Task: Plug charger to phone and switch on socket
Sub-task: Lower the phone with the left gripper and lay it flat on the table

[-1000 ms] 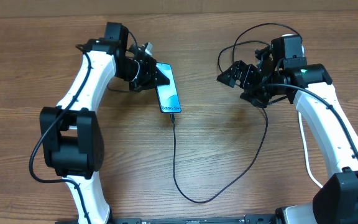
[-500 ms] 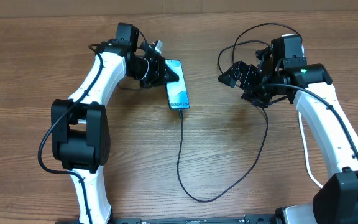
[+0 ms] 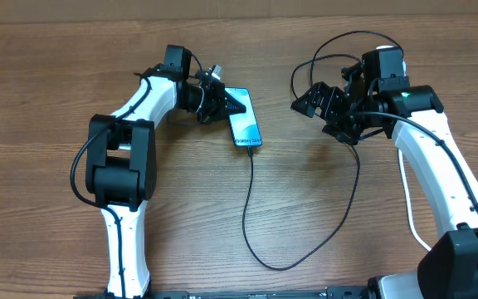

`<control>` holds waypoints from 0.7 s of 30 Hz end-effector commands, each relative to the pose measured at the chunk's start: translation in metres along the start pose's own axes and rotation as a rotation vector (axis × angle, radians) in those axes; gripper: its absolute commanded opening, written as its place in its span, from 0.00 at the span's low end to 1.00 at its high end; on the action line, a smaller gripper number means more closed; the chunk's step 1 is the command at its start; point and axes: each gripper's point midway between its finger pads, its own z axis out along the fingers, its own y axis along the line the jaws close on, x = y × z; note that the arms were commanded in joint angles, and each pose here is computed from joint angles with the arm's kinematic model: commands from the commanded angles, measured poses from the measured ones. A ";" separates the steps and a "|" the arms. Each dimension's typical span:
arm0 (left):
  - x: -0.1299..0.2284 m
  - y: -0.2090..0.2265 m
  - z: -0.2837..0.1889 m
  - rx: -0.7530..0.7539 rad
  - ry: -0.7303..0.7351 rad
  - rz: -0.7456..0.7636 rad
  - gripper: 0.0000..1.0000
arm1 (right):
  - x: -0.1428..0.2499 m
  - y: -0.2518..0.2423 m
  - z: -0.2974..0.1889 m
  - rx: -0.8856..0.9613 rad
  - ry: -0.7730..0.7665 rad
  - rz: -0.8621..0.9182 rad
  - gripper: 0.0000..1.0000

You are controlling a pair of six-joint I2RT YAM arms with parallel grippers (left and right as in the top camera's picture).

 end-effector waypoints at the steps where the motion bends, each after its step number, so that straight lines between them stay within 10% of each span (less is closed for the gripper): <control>1: 0.003 -0.016 0.002 0.071 0.023 0.027 0.04 | -0.002 -0.002 0.000 0.007 -0.006 -0.007 1.00; 21: -0.004 -0.015 0.020 -0.007 -0.017 0.044 0.04 | 0.000 0.003 0.004 -0.026 0.017 -0.006 1.00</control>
